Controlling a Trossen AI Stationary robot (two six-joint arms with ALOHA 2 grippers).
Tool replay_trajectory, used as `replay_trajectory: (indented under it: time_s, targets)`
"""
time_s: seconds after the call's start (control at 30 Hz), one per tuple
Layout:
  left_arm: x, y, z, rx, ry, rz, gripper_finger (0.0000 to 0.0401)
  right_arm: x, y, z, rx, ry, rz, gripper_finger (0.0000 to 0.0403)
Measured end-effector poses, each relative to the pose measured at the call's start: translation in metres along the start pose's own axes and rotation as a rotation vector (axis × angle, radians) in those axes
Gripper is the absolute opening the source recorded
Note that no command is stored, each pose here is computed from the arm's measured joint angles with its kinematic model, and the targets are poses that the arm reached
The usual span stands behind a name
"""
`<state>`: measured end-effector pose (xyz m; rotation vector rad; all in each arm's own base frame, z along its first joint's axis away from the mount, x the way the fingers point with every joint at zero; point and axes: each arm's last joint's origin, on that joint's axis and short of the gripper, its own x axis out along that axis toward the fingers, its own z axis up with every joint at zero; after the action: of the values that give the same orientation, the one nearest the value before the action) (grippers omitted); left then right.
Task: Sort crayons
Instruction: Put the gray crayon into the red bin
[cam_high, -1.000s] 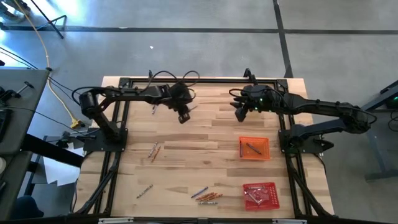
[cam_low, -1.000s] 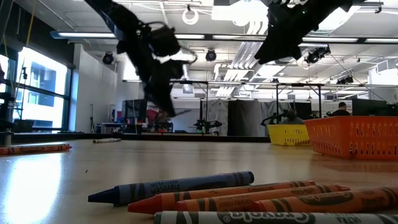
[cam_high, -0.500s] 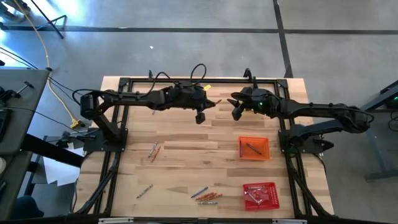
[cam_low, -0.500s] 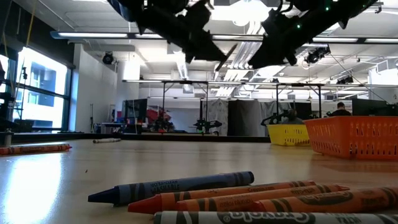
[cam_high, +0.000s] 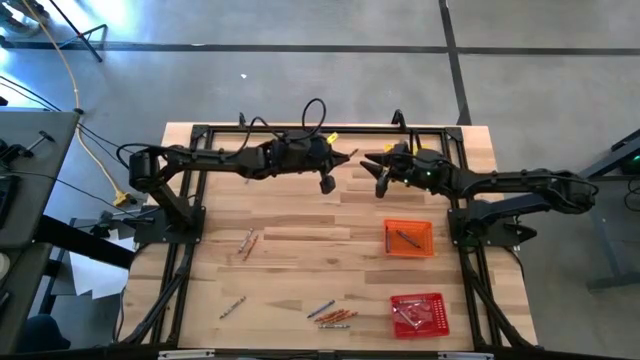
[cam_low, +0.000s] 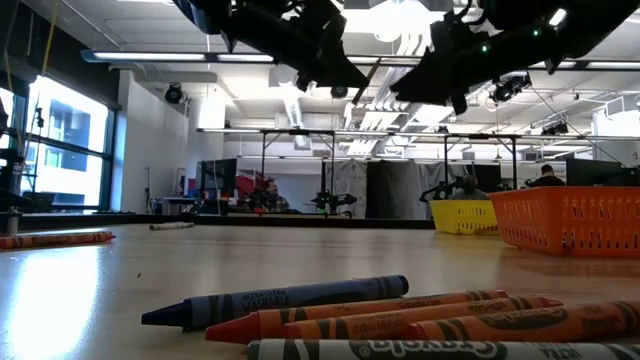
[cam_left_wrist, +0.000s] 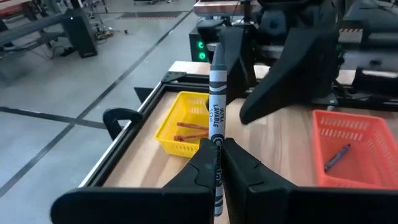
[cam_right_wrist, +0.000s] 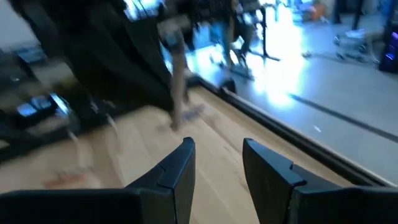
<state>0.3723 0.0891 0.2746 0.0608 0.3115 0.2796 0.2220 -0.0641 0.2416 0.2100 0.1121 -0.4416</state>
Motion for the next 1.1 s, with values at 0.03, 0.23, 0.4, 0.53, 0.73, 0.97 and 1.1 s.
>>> replay_trajectory:
  time_s: [0.03, 0.23, 0.4, 0.53, 0.73, 0.97, 1.1]
  targets:
    - [0.0, -0.002, 0.0, 0.0, -0.001, -0.005, 0.0, 0.0, 0.002, 0.002, 0.007, -0.026, 0.017, 0.0128]
    - [0.001, -0.014, 0.003, 0.011, -0.033, 0.016, 0.0, -0.004, 0.016, 0.01, 0.015, -0.128, 0.096, 0.0128]
    - [0.0, -0.022, 0.007, 0.022, -0.069, 0.029, 0.0, -0.006, 0.024, 0.01, 0.015, -0.136, 0.114, 0.0128]
    - [-0.001, -0.029, 0.008, 0.033, -0.082, 0.012, 0.0, -0.007, 0.028, 0.01, 0.019, -0.15, 0.102, 0.0128]
    - [-0.003, -0.039, 0.009, 0.052, -0.091, -0.012, 0.0, -0.008, 0.031, 0.013, 0.017, -0.183, 0.121, 0.0128]
    - [-0.004, -0.045, 0.01, 0.063, -0.093, -0.027, 0.0, -0.009, 0.032, 0.015, 0.018, -0.21, 0.141, 0.0128]
    - [-0.004, -0.046, 0.01, 0.063, -0.093, -0.031, 0.0, -0.009, 0.034, 0.016, 0.016, -0.217, 0.164, 0.0128]
